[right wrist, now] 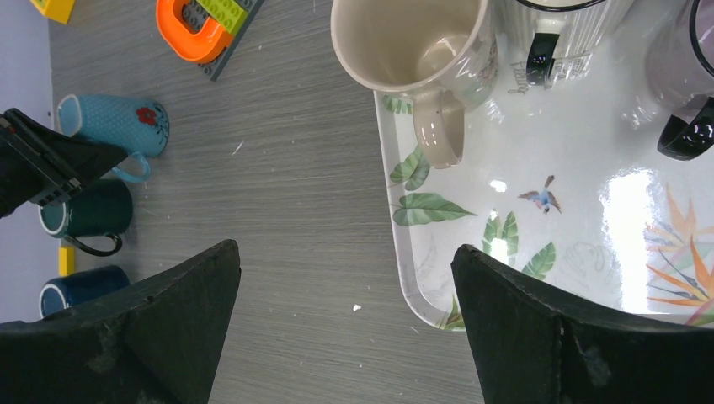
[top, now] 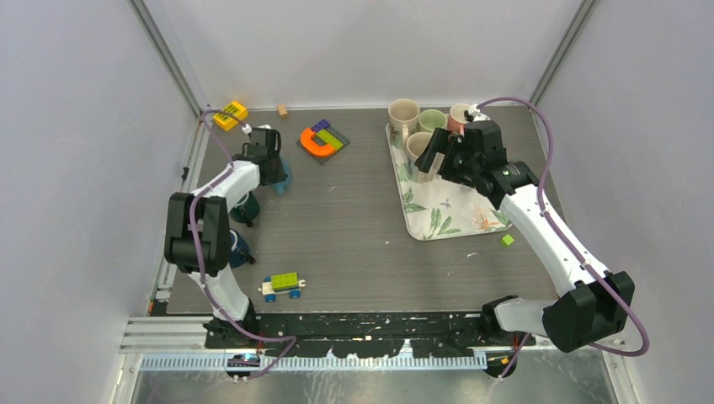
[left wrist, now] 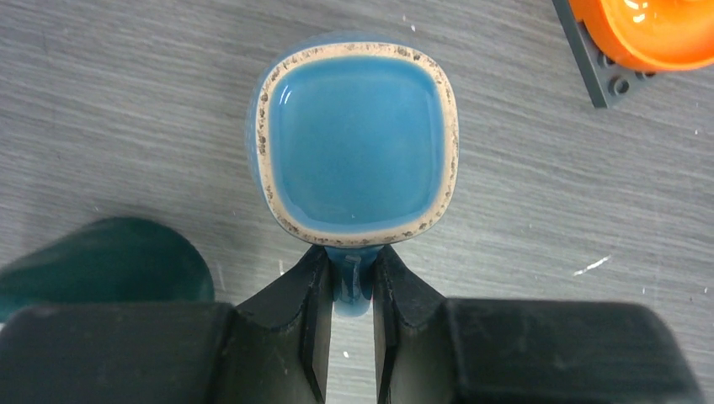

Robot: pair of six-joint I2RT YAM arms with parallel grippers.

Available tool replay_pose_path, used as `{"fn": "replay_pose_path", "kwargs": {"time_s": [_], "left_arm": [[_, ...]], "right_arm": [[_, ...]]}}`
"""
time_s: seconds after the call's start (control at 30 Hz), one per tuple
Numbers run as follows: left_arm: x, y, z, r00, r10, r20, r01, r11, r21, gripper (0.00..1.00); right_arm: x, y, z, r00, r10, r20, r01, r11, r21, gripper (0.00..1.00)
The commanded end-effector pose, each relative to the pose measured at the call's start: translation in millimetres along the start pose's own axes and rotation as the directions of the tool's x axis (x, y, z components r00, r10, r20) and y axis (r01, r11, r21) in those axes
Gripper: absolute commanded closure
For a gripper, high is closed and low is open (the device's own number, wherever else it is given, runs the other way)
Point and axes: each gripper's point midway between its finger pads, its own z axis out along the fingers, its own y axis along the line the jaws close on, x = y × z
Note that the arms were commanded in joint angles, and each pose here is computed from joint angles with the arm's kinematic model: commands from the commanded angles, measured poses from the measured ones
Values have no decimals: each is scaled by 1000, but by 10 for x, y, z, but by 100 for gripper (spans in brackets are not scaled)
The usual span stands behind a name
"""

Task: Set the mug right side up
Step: Turn over the cup at the center of the board.

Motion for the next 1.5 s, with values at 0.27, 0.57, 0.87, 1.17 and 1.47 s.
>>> {"fn": "replay_pose_path", "kwargs": {"time_s": [0.27, 0.57, 0.87, 1.17, 1.47], "left_arm": [[229, -319, -518, 999, -3, 41, 3, 1000, 19, 100], [574, -425, -653, 999, 15, 28, -16, 1000, 23, 100], [672, -418, -616, 999, 40, 6, -40, 999, -10, 71], [661, -430, -566, 998, 59, -6, -59, 998, -24, 61], [669, -453, -526, 997, 76, -17, -76, 997, -24, 68]], "right_arm": [[-39, 158, 9, 1000, -3, 12, 4, 998, -67, 0], [15, 224, 14, 1000, -15, -2, 15, 997, -81, 0], [26, 207, 32, 1000, -26, -4, 26, 998, -66, 0], [46, 193, 57, 999, -31, -11, 30, 998, -57, 0], [34, 194, 41, 999, -31, -6, 31, 998, -56, 0]]}}
